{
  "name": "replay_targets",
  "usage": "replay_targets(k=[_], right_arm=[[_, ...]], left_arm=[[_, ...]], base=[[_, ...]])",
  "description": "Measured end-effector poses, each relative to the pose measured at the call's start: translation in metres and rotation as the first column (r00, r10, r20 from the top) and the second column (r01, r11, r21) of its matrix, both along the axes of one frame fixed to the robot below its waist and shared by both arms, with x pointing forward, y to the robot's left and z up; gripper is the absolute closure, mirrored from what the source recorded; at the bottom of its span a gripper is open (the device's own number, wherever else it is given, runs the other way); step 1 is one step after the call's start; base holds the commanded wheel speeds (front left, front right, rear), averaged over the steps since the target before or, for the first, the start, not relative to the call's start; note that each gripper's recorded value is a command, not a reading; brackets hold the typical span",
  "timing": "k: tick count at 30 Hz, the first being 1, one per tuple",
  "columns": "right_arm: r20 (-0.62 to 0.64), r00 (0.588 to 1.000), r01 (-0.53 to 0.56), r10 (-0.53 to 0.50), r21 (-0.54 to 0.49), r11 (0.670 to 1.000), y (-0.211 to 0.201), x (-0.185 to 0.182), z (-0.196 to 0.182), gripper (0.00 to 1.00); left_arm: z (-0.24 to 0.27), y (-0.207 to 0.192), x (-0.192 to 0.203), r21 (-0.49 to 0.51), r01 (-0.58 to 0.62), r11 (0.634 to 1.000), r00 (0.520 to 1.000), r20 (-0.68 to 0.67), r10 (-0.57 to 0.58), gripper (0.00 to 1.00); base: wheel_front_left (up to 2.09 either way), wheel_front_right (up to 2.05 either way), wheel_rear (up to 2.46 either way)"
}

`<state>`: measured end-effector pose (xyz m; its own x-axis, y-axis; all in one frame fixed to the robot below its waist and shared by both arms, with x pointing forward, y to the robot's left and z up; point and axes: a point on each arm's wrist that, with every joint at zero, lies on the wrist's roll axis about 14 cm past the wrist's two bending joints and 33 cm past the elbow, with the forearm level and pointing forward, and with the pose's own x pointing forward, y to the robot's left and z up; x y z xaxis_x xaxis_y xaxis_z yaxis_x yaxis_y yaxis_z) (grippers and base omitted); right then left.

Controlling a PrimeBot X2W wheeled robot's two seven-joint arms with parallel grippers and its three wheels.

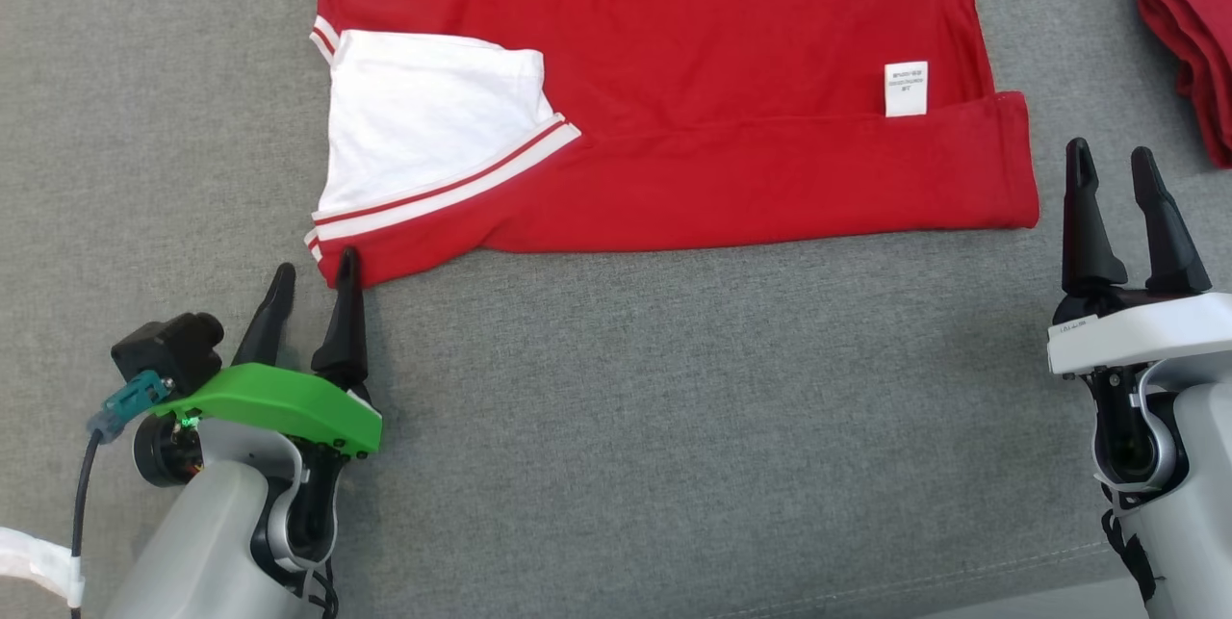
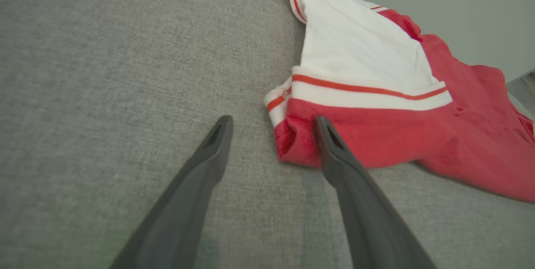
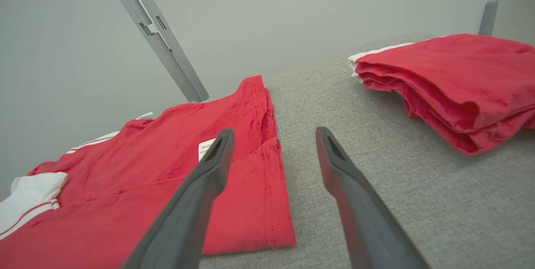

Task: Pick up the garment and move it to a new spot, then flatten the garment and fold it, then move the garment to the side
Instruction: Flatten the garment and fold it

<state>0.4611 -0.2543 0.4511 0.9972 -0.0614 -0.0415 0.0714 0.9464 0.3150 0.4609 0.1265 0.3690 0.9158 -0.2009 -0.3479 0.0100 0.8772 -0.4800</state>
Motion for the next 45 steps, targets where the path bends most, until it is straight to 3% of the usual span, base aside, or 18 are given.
replay_targets(k=[1, 3, 4, 16, 22, 23, 24, 25, 33, 45], right_arm=[[-0.002, 1.0, 0.003, -0.003, -0.001, 1.0, -0.001, -0.001, 0.0, 0.0], [-0.006, 1.0, 0.008, -0.008, -0.002, 1.0, -0.003, -0.003, -0.001, 0.0], [-0.009, 1.0, 0.011, -0.011, -0.003, 1.0, -0.004, -0.004, -0.002, 0.0], [-0.149, 0.988, -0.026, 0.039, 0.084, 0.996, 0.013, -0.007, -0.044, 0.0], [-0.264, 0.961, -0.058, 0.078, 0.086, 0.995, 0.02, -0.001, -0.078, 0.0], [-0.281, 0.955, -0.074, 0.092, 0.075, 0.994, 0.021, 0.0, -0.082, 0.06], [-0.287, 0.952, -0.086, 0.104, 0.073, 0.994, 0.023, 0.002, -0.084, 0.56], [-0.288, 0.95, -0.101, 0.119, 0.078, 0.992, 0.028, 0.004, -0.085, 1.0], [-0.276, 0.946, -0.157, 0.171, 0.074, 0.985, 0.028, 0.001, -0.074, 1.0], [-0.27, 0.944, -0.18, 0.192, 0.067, 0.981, 0.011, -0.04, -0.057, 1.0]], left_arm=[[-0.002, -0.001, 0.002, 0.005, 0.006, 1.0, 1.0, -0.008, -0.006, 0.0], [-0.008, -0.001, 0.003, 0.025, 0.013, 1.0, 1.0, -0.027, -0.013, 0.71], [-0.009, -0.001, 0.003, 0.03, 0.021, 0.999, 0.999, -0.033, -0.02, 1.0], [0.009, -0.004, -0.008, -0.002, 0.052, 0.999, 0.999, 0.005, -0.052, 1.0], [0.015, 0.003, -0.01, 0.011, 0.043, 0.999, 0.999, 0.019, -0.043, 1.0], [0.015, 0.003, -0.011, 0.013, 0.046, 0.999, 0.999, 0.017, -0.046, 1.0], [0.015, 0.003, -0.012, 0.019, 0.048, 0.999, 0.999, 0.018, -0.048, 1.0], [0.016, 0.004, -0.012, 0.026, 0.05, 0.998, 0.999, 0.021, -0.05, 1.0], [0.028, 0.009, -0.021, 0.019, 0.04, 0.999, 0.997, 0.063, -0.041, 1.0], [0.031, 0.008, -0.082, -0.012, 0.058, 0.998, 0.998, -0.004, -0.058, 1.0]], base=[[0.0, 0.0, 0.0], [0.0, 0.0, 0.0], [0.0, 0.0, 0.0], [0.0, 0.0, 0.0], [0.0, 0.0, 0.0], [0.0, 0.0, 0.0], [0.0, 0.0, 0.0], [0.0, 0.0, 0.0], [0.0, 0.0, 0.0], [0.0, 0.0, 0.0]])
